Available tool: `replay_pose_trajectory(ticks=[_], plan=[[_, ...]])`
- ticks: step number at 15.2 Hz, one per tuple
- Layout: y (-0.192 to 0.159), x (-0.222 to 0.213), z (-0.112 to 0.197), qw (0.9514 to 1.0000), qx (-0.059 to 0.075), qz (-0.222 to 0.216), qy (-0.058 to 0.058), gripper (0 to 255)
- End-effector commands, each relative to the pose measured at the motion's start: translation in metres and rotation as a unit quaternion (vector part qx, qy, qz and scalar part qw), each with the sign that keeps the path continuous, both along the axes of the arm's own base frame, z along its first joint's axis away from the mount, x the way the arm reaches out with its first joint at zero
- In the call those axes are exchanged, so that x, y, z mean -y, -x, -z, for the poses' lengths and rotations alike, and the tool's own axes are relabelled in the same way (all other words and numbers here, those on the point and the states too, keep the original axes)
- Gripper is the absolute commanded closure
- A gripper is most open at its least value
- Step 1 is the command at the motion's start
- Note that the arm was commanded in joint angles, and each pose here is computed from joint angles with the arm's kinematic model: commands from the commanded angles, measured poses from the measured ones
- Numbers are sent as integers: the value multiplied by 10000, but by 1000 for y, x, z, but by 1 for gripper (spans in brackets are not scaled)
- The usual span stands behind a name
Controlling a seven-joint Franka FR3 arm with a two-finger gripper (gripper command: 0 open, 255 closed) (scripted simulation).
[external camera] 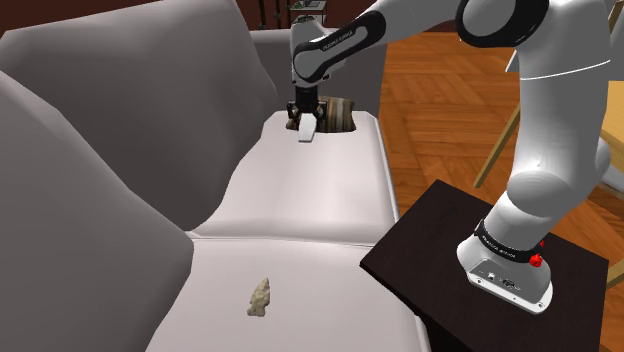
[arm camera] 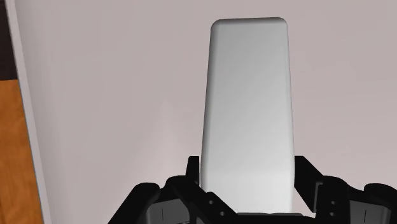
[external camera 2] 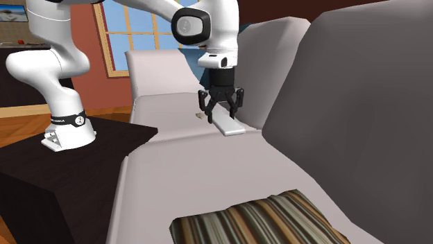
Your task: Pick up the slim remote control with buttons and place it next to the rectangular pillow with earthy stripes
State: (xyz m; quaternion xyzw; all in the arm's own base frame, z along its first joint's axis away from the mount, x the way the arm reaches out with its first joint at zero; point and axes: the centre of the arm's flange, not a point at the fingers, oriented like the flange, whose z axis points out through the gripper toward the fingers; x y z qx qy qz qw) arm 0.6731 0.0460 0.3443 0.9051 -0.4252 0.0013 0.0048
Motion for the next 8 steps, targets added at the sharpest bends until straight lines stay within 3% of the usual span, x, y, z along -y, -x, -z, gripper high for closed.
replay_pose_trajectory(ticks=[1, 8], plan=[[-5, 39, -3, 10000, 4, -8, -1, 255], [-5, 39, 34, 10000, 4, -8, -1, 255]])
